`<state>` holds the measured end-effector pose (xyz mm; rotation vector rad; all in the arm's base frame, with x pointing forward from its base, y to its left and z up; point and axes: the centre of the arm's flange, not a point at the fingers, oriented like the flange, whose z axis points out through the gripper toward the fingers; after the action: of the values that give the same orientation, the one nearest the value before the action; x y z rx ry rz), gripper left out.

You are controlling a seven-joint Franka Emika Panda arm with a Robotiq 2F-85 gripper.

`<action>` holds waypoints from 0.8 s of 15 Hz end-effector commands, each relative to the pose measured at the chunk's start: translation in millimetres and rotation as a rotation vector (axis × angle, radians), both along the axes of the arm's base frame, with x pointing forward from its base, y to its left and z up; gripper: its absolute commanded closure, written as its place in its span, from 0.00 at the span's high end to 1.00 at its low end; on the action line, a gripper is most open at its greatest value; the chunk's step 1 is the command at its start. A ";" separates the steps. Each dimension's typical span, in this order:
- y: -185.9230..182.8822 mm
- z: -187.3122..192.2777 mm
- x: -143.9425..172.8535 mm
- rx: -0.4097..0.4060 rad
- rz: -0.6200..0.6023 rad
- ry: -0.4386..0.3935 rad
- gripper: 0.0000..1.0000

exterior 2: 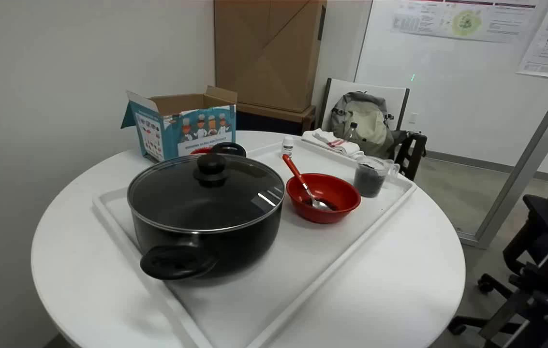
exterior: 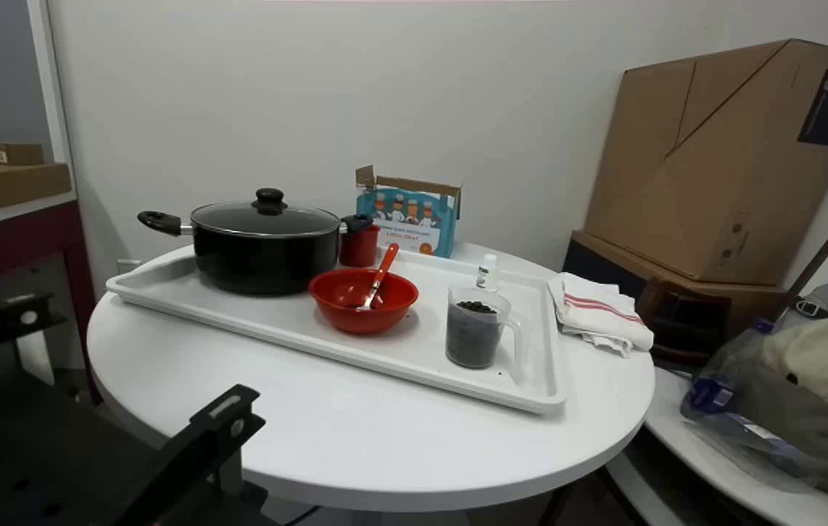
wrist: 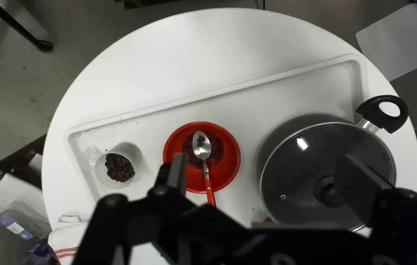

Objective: Pour some contents of the jug into the red bowl

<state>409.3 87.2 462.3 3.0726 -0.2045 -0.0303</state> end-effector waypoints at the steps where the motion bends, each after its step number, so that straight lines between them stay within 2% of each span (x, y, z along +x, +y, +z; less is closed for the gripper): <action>1: 0.0 0.2 0.0 0.000 0.000 0.000 1.00; 3: -4.2 0.6 3.1 -0.007 0.010 -0.002 1.00; 5: -19.3 1.6 9.6 -0.058 0.051 0.011 1.00; 9: -64.5 2.5 29.8 -0.173 0.237 0.137 1.00; 12: -101.4 1.5 50.7 -0.207 0.360 0.223 1.00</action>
<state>427.9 16.2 458.4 2.8862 0.1659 -0.1980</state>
